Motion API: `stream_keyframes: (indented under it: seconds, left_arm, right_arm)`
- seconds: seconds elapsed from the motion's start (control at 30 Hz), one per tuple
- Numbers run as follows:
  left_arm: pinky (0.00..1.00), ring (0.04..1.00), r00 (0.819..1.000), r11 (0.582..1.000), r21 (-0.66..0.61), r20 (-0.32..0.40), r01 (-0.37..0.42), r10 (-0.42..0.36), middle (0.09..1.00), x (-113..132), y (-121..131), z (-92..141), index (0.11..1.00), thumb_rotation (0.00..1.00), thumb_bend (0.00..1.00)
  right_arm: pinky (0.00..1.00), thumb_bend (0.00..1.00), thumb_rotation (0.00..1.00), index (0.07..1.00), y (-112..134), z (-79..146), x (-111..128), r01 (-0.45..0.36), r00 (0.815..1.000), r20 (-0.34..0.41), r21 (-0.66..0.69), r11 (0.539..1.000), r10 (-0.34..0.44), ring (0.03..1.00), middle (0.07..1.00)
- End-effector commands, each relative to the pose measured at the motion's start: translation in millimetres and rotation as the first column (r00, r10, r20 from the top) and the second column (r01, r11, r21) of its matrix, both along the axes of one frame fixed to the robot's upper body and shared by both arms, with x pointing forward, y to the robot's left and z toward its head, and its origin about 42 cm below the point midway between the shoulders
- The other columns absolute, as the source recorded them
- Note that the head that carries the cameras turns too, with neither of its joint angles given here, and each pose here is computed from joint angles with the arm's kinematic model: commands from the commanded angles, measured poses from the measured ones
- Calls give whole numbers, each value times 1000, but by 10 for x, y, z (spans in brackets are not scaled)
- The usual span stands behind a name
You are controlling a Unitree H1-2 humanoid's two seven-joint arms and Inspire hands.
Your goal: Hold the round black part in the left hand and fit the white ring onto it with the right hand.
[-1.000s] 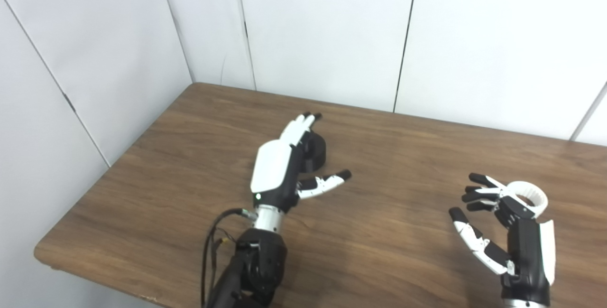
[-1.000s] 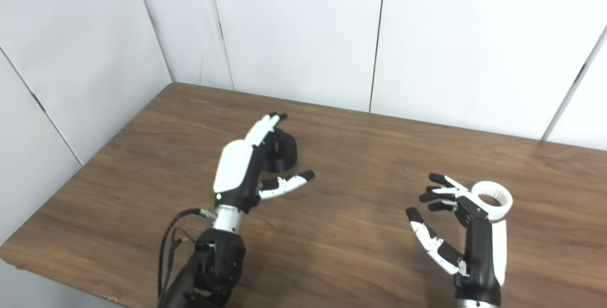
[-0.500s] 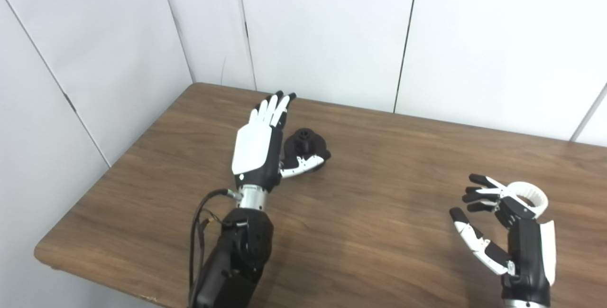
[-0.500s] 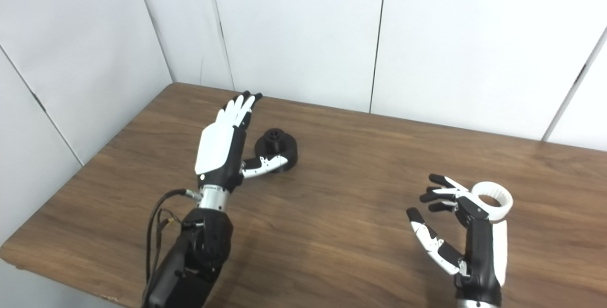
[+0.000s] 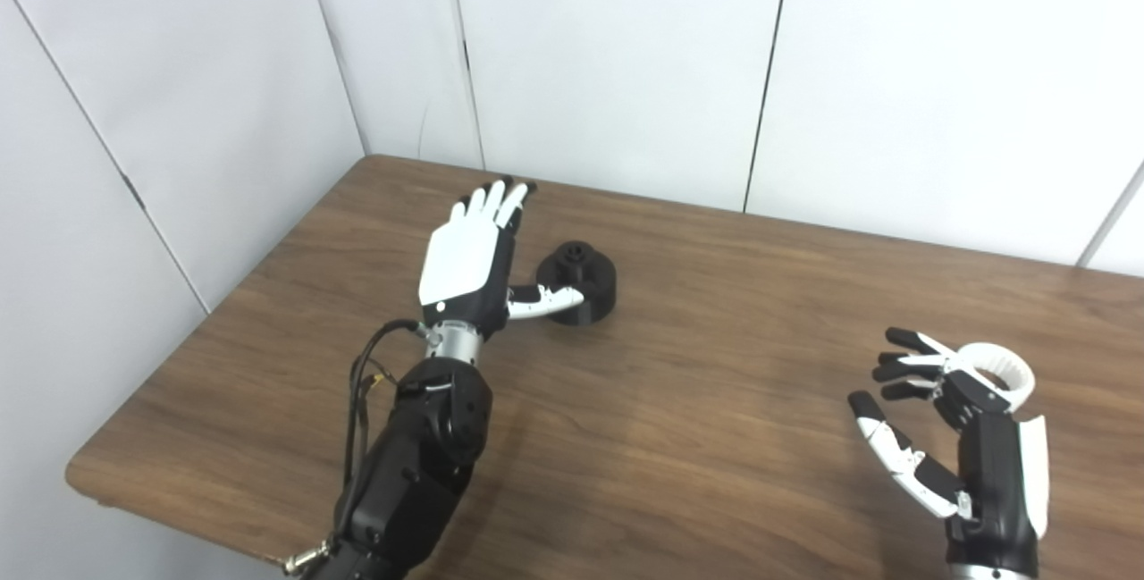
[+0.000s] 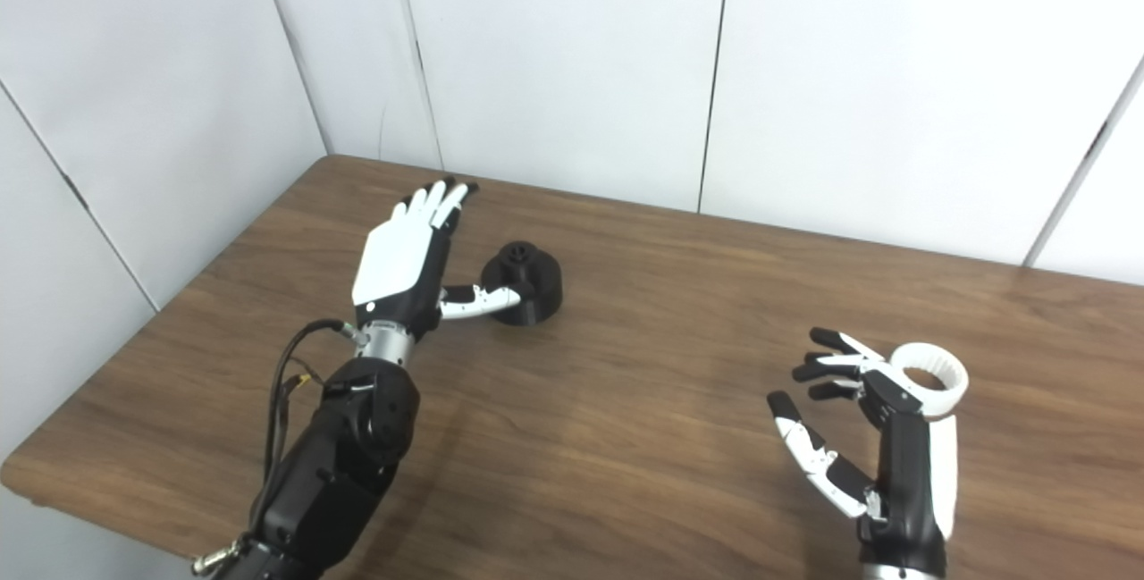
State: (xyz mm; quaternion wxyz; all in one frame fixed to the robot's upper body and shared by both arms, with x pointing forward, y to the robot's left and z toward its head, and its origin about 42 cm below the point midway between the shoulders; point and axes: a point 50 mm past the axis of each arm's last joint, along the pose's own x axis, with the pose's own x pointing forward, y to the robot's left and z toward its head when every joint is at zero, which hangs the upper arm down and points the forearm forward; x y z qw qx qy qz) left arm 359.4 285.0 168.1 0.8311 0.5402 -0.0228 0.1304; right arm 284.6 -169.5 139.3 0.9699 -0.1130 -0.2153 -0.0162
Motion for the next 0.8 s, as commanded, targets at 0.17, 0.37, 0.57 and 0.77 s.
stream_keyframes:
  seconds: [0.17,0.37,0.57,0.77]
  left_arm:
    - [1000,1000,1000,998,68,-26,4,-2,1000,170,69,171,880,687,1000]
    - [1000,1000,994,995,98,-111,8,3,1000,223,94,134,877,715,1000]
    - [1000,1000,985,994,112,-171,1,19,1000,266,122,56,889,716,1000]
    - [1000,1000,983,993,120,-184,1,21,1000,295,129,-1,889,711,1000]
  right_arm:
    - [507,504,156,498,-108,-264,-111,22,995,-94,-26,999,-24,658,733]
    - [501,504,156,498,-98,-255,-113,25,995,-92,-24,999,-27,652,732]
    - [506,504,157,498,-105,-251,-121,29,995,-95,-25,999,-31,656,733]
    - [508,504,155,498,-113,-239,-131,28,996,-89,-25,999,-30,656,732]
